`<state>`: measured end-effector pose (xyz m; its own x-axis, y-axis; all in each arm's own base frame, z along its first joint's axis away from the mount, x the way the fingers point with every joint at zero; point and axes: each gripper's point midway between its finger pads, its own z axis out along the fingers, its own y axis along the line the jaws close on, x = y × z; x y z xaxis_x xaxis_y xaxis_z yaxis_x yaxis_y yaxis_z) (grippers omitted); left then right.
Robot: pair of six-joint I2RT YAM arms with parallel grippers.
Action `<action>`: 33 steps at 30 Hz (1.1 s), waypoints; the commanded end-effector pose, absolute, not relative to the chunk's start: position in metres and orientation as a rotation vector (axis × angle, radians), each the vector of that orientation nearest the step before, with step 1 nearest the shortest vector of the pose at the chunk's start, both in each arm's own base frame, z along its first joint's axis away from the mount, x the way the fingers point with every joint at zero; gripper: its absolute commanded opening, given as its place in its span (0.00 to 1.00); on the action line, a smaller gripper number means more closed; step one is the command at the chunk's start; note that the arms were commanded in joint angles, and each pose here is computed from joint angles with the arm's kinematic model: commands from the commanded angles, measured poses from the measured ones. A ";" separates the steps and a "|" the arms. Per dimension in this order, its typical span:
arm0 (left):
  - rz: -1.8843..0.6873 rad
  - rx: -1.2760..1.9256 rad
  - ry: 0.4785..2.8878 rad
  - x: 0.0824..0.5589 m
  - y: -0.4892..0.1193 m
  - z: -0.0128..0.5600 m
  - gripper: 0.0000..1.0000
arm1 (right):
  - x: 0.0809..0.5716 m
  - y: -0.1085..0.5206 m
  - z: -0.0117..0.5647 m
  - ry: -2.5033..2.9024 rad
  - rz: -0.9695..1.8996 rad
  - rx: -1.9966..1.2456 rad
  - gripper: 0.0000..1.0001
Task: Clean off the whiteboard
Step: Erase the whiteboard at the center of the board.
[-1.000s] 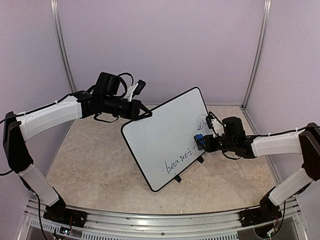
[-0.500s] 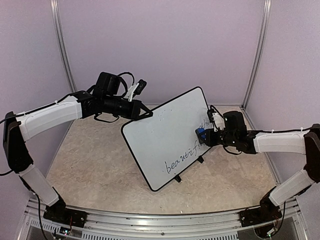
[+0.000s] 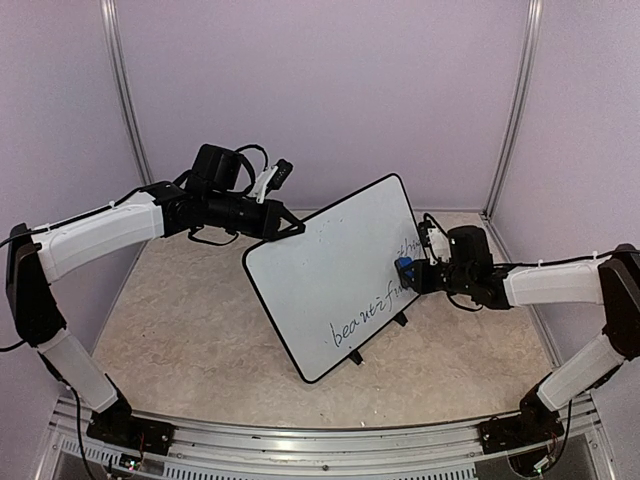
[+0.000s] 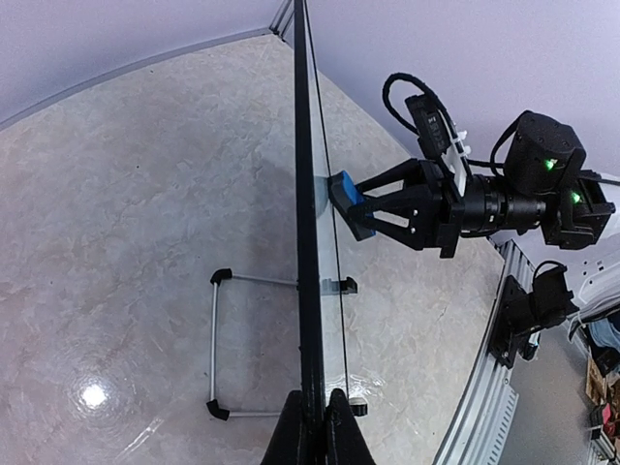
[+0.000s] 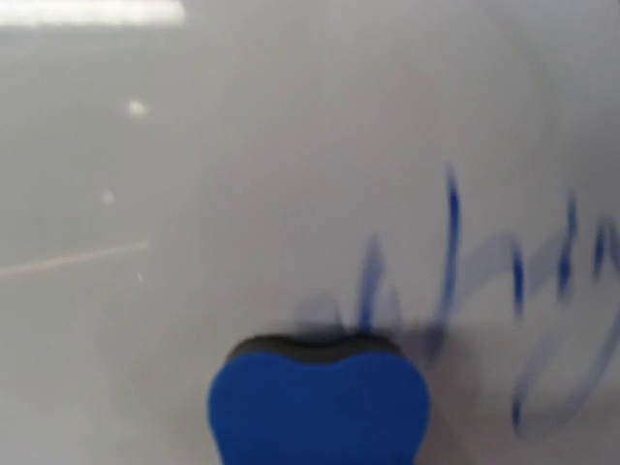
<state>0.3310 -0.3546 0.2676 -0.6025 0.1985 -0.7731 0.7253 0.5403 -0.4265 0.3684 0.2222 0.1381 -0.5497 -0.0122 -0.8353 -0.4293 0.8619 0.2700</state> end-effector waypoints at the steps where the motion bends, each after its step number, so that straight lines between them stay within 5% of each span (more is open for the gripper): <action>1: -1.026 0.874 1.998 0.315 -0.371 0.278 0.00 | 0.348 0.210 0.109 2.168 0.564 -0.310 0.29; 19: -1.013 0.882 2.002 0.313 -0.372 0.276 0.00 | 0.400 0.209 0.169 2.040 0.527 -0.274 0.29; 33: -1.027 0.881 2.007 0.313 -0.373 0.275 0.00 | 0.355 0.205 0.113 2.153 0.640 -0.264 0.29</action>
